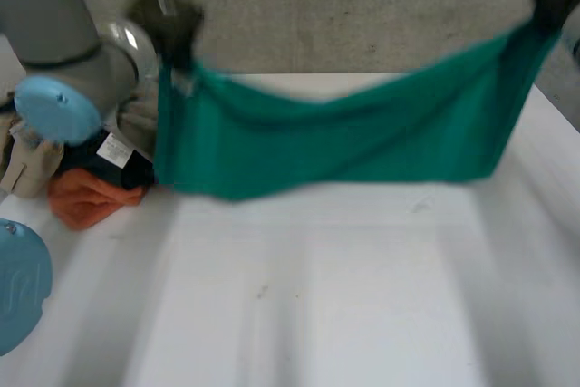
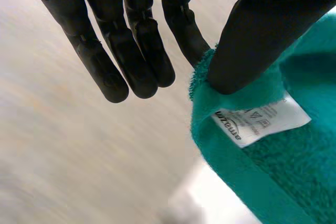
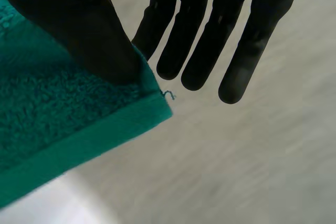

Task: Fold the laundry.

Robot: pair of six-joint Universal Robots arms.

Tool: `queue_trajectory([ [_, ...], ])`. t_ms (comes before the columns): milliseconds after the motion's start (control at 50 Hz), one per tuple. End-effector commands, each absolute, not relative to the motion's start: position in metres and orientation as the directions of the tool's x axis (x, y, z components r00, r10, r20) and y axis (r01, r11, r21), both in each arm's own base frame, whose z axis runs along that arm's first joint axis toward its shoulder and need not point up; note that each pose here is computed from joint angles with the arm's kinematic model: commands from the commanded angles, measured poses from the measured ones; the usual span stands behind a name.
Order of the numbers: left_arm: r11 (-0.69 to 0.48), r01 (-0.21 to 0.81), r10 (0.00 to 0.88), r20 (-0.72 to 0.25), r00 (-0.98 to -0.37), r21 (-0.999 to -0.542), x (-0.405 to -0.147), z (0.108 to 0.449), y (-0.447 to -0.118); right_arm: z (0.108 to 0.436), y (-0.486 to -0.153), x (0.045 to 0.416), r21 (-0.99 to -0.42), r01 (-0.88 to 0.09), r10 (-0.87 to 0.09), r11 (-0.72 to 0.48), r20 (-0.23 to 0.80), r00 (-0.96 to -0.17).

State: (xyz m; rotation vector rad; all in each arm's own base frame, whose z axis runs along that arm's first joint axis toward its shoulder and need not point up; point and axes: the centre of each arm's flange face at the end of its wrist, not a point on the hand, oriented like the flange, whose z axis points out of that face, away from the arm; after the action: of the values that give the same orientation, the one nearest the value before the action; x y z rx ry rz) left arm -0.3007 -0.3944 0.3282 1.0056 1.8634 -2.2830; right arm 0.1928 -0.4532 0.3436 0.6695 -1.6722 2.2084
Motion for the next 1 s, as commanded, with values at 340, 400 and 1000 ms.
queue_trajectory([
  [340, -0.364, 0.034, 0.300, -0.152, -0.942, -0.931, -0.282, 0.316, -0.448, 0.329, -0.474, 0.196, -0.819, -0.275, -0.046, -0.503, 0.344, -0.938],
  [400, -0.294, 0.059, 0.322, -0.157, -0.934, -0.954, -0.283, 0.291, -0.449, 0.300, -0.478, 0.195, -0.859, -0.281, -0.097, -0.428, 0.352, -0.931],
  [1000, 0.282, 0.776, 0.781, -0.336, -0.527, -0.563, -0.211, 0.187, -0.270, 0.199, -0.320, 0.103, -0.406, -0.849, -0.636, 0.338, 0.567, -0.524],
])
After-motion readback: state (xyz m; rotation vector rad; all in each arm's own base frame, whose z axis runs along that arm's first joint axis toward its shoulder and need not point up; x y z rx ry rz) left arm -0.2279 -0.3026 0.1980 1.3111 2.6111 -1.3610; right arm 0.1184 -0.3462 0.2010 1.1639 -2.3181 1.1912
